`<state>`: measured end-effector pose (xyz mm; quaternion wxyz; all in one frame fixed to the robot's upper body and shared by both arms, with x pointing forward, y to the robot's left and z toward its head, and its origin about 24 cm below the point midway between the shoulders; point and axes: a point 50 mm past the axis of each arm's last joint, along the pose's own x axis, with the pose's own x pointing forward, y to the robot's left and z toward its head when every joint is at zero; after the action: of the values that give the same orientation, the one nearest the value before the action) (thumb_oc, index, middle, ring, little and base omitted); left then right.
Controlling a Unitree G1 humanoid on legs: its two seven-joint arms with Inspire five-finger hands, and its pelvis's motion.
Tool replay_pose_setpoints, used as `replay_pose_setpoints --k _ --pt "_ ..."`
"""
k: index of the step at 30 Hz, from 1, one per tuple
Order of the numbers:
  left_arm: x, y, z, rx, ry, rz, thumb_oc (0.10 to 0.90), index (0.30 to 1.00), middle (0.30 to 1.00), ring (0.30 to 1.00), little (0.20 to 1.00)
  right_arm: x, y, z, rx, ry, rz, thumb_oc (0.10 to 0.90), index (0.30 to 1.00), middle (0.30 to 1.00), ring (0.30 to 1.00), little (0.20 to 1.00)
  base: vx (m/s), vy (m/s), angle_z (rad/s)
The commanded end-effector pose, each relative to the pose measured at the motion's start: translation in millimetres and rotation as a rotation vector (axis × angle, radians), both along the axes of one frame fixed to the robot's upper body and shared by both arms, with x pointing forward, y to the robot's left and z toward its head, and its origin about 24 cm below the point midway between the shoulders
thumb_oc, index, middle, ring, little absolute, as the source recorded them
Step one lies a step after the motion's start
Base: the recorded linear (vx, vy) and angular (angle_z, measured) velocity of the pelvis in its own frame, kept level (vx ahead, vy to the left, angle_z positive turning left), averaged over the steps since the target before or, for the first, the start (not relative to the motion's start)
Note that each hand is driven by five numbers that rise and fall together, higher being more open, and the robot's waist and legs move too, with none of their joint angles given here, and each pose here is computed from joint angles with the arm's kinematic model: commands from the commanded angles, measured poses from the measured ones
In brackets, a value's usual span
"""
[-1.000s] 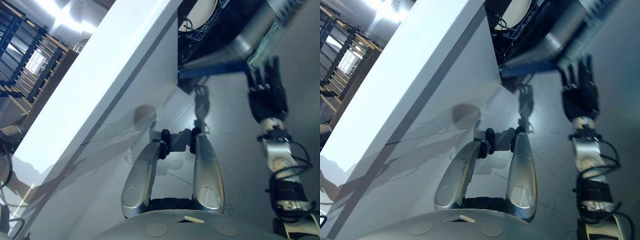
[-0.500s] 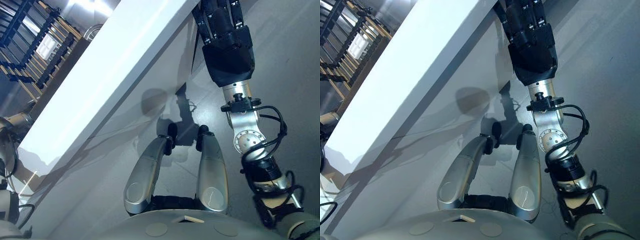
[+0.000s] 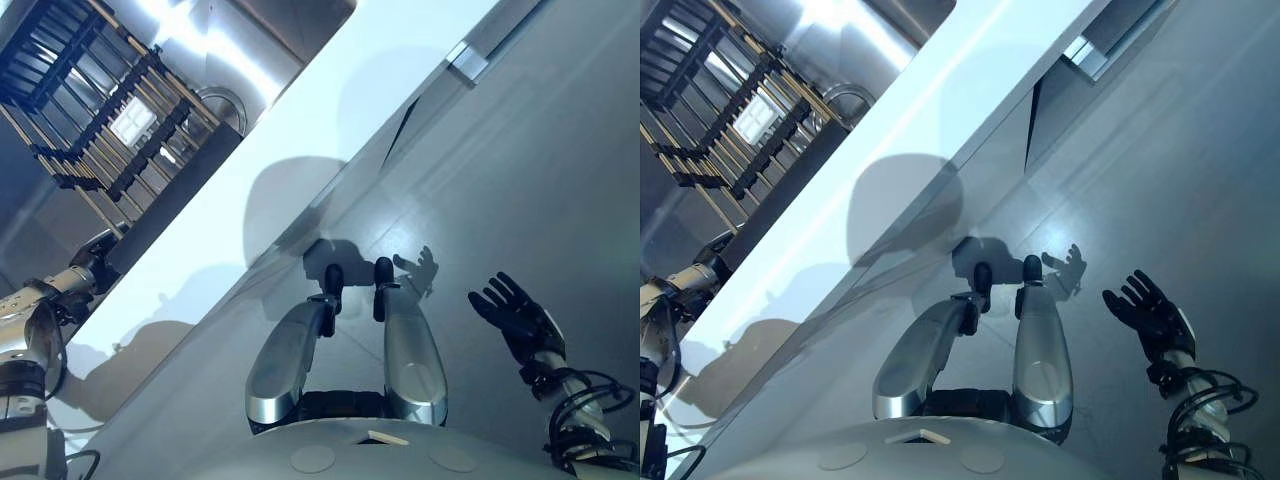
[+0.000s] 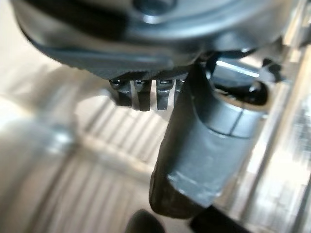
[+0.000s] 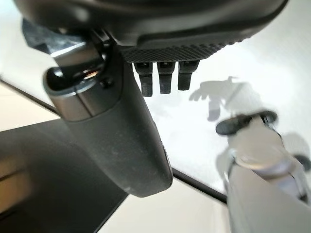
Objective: Pick up plates and place into dishwasher.
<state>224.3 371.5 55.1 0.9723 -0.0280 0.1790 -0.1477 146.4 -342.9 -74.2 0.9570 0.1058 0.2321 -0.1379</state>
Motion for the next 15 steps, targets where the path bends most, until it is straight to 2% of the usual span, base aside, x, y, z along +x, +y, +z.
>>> replay_pose_setpoints --k 1,5,9,15 --pt "-11.6 -30.7 -39.8 -0.096 0.052 -0.047 0.800 0.900 0.900 0.900 0.900 -3.2 6.5 -7.1 -0.030 0.012 0.002 0.800 0.900 0.900 0.900 0.900 0.05 -0.060 0.16" --pt "-15.0 -25.6 -45.8 -0.113 0.058 0.000 0.800 0.900 0.900 0.900 0.900 -15.1 16.2 -21.9 -0.024 0.128 0.047 0.800 0.900 0.900 0.900 0.900 0.05 -0.072 0.11" --pt "-17.1 -23.3 -56.3 -0.124 0.059 0.092 0.800 0.900 0.900 0.900 0.900 -27.7 33.1 -39.4 -0.050 0.283 0.136 0.800 0.900 0.900 0.900 0.900 0.06 -0.075 0.04" --pt "-16.8 -17.8 -61.8 -0.121 0.024 0.256 0.800 0.900 0.900 0.900 0.900 -39.5 53.1 -54.5 -0.087 0.408 0.221 0.800 0.900 0.900 0.900 0.900 0.02 -0.061 0.16"
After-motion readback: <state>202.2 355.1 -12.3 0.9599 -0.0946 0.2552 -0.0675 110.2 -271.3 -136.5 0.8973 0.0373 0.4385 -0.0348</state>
